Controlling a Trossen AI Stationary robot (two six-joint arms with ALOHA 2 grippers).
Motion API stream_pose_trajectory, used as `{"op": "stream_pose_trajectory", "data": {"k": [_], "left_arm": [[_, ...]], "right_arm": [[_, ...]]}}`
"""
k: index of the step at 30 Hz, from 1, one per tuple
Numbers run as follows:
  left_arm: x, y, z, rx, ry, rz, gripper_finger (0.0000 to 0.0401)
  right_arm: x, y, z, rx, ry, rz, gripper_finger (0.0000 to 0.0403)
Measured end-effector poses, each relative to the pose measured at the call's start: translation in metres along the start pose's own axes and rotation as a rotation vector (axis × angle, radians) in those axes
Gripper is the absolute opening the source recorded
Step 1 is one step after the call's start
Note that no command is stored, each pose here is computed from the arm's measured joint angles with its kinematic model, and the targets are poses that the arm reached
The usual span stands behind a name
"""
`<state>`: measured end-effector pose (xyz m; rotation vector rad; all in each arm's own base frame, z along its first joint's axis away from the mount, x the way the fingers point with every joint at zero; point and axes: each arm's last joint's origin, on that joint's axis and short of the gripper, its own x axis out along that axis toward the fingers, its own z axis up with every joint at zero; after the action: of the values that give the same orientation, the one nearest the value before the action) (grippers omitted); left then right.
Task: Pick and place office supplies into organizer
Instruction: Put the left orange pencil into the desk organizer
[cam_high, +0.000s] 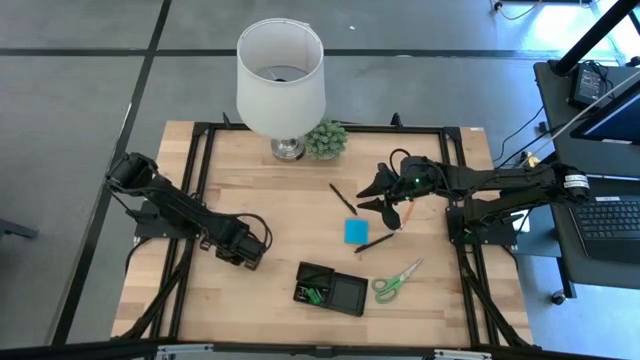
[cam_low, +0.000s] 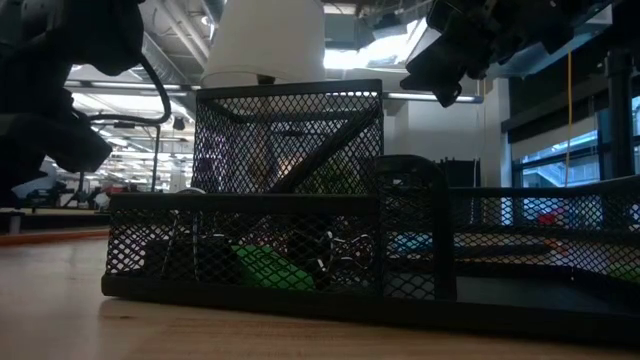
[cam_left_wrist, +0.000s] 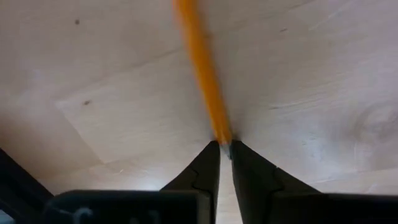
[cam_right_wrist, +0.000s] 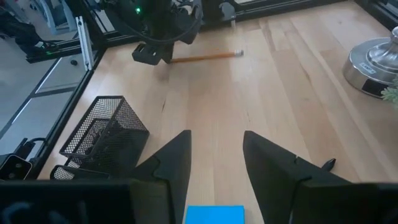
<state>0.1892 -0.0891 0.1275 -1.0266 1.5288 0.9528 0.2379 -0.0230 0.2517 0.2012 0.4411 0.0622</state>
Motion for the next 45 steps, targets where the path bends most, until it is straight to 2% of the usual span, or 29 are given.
{"op": "stream_pose_trajectory", "data": {"k": [4, 14, 18, 23, 34, 40, 42, 45], "left_arm": [[0.0, 0.0, 0.0, 0.087, -0.009, 0.005, 0.0007], [-0.002, 0.0, 0.001, 0.266, -0.054, 0.011, 0.0003], [-0.009, -0.006, 0.001, 0.356, -0.135, 0.003, 0.0003], [-0.018, -0.016, 0.005, 0.451, -0.315, -0.022, 0.0002], [-0.029, -0.03, 0.017, 0.625, -0.466, -0.054, 0.0002], [-0.035, -0.042, 0.026, 0.741, -0.619, -0.097, 0.0002], [-0.037, -0.045, 0.028, 0.781, -0.645, -0.106, 0.0002], [-0.039, -0.048, 0.032, 0.817, -0.676, -0.115, 0.0002]], "right_arm": [[0.0, 0.0, 0.0, 0.0, 0.0, 0.0, 0.0149], [0.0, 0.0, 0.0, 0.024, -0.001, 0.0, 0.0149], [0.0, 0.0, 0.0, 0.08, -0.001, 0.0, 0.0149], [0.0, 0.0, 0.0, 0.105, -0.001, 0.0, 0.0149], [0.004, 0.009, 0.005, 0.079, -0.054, 0.042, 0.0149], [0.02, 0.005, -0.006, 0.083, 0.019, 0.032, 0.0149], [0.025, 0.004, -0.009, 0.06, 0.04, 0.03, 0.0149], [0.031, 0.003, -0.011, 0.09, 0.043, 0.027, 0.0149]]}}
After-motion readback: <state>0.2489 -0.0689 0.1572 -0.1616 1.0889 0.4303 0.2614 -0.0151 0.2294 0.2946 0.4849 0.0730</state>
